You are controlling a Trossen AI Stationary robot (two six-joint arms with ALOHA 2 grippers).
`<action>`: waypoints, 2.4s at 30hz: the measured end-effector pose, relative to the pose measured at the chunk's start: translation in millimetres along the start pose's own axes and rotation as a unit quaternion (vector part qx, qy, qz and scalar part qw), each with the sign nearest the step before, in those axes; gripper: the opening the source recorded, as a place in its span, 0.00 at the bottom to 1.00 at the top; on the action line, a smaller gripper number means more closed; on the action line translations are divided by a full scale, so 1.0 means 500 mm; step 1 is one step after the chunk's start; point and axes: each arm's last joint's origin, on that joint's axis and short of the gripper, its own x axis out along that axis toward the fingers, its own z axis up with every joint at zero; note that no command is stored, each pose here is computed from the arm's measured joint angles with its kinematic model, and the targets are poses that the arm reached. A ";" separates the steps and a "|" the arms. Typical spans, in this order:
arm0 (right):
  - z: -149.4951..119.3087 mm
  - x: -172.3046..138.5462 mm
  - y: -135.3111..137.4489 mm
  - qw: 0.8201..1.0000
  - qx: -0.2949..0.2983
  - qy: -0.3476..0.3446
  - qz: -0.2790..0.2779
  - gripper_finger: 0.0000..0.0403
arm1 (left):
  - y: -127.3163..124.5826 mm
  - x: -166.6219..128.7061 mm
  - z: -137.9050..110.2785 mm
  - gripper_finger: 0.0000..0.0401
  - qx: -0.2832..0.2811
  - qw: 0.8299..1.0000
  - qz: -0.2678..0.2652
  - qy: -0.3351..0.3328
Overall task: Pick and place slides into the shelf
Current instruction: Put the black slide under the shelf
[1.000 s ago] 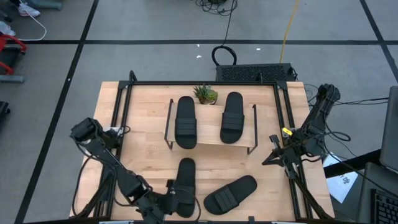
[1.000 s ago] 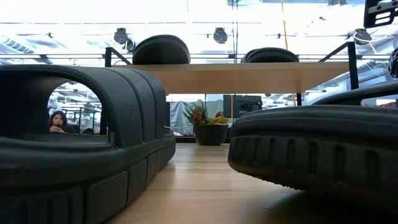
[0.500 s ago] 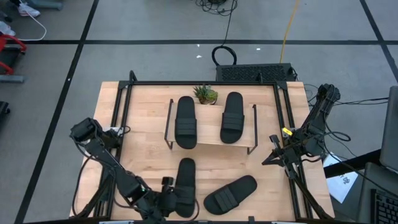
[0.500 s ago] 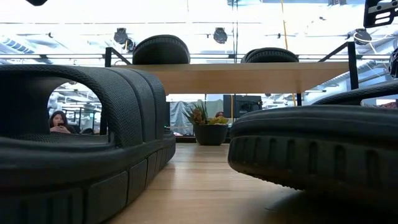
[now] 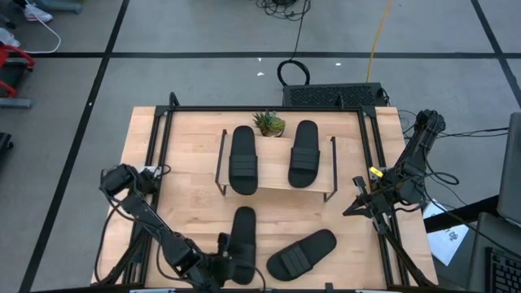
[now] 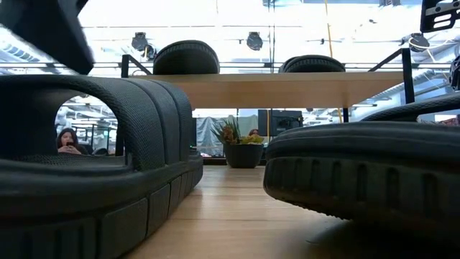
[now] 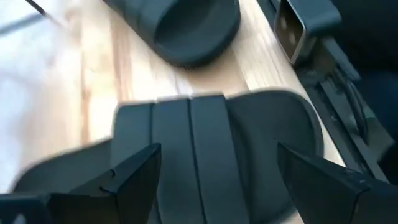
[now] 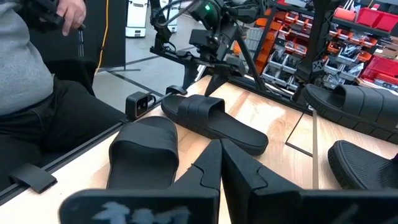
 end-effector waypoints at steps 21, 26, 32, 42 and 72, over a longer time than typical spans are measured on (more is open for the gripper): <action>-0.001 0.000 0.000 1.000 0.006 0.001 -0.003 0.00 | -0.039 0.070 0.037 0.77 0.145 0.964 0.176 0.140; -0.005 0.001 0.001 1.000 0.014 0.002 -0.003 0.00 | -0.031 0.072 0.040 0.77 0.132 0.964 0.186 0.137; -0.032 0.007 0.007 1.000 0.003 0.018 -0.002 0.00 | -0.015 0.074 0.040 0.76 0.148 0.955 0.210 0.145; -0.025 0.008 0.007 1.000 0.002 -0.007 -0.003 0.00 | 0.018 0.085 0.041 0.13 0.113 0.958 0.178 0.193; -0.017 0.008 0.007 1.000 -0.005 -0.027 -0.005 0.00 | 0.022 0.055 0.085 0.01 0.137 0.924 0.350 0.073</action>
